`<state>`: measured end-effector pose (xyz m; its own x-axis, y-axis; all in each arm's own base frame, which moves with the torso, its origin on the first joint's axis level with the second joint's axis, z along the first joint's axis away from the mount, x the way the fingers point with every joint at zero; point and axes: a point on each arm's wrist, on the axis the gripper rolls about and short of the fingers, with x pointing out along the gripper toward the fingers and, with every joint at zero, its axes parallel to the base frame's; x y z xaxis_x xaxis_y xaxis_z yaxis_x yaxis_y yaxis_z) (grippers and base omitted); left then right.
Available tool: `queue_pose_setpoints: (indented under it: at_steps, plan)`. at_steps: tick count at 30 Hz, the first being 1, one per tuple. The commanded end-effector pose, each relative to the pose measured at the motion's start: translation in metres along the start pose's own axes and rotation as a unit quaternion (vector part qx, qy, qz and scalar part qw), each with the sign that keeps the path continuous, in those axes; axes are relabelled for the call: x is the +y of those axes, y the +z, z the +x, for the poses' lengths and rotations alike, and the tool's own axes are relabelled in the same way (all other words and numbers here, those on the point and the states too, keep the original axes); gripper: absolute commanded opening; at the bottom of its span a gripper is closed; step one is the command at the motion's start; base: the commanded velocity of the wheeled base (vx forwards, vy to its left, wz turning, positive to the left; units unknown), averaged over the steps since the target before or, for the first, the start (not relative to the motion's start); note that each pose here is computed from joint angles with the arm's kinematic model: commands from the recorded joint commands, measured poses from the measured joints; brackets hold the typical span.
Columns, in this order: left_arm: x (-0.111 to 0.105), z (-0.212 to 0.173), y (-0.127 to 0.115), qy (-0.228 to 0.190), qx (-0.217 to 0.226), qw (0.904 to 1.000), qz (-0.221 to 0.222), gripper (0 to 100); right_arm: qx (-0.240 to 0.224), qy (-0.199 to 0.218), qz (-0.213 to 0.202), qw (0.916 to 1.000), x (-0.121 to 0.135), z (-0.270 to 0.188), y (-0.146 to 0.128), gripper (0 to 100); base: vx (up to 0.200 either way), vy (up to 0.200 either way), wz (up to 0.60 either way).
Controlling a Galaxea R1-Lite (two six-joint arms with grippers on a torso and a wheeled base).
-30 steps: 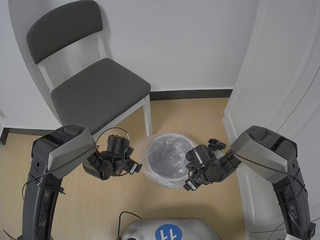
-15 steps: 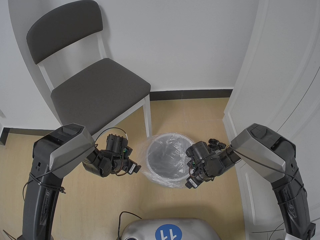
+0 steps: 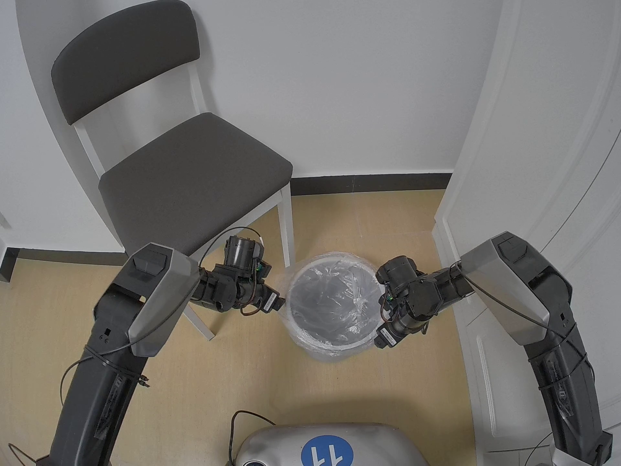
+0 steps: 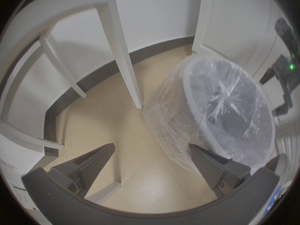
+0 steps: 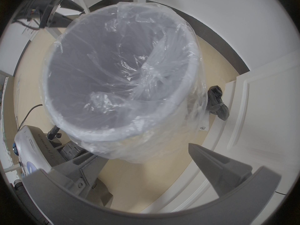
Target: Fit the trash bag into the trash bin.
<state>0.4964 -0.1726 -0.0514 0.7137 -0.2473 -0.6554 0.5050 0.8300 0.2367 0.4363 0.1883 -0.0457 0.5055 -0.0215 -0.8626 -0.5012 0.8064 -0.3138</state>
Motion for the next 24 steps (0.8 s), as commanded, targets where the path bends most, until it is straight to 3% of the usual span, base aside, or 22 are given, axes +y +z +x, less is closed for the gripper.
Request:
queue_pose_setpoints:
  at_steps: [1,7,13,19,24]
  plan:
    - [-0.006,0.036,-0.033,-0.013,0.032,0.9993,0.011,100,0.015,-0.014,0.001,0.9998,-0.03,0.012,-0.008,100,0.0,0.0,0.0]
    - [-0.004,0.041,-0.046,-0.03,0.052,0.998,0.018,100,0.018,-0.027,-0.013,0.9994,-0.03,0.012,-0.007,100,0.0,0.0,0.0]
    - [-0.003,0.042,-0.046,-0.033,0.041,0.9985,0.017,100,0.019,-0.026,-0.024,0.9992,-0.03,0.013,-0.007,100,0.0,0.0,0.0]
    - [0.003,0.037,-0.033,-0.023,0.012,0.9996,0.011,100,0.032,-0.046,-0.012,0.9984,-0.033,0.003,-0.017,100,0.0,0.0,0.0]
    - [0.013,0.014,-0.021,-0.021,0.009,0.9997,0.002,100,0.014,-0.062,-0.003,0.998,-0.041,-0.013,-0.036,100,0.0,0.0,0.0]
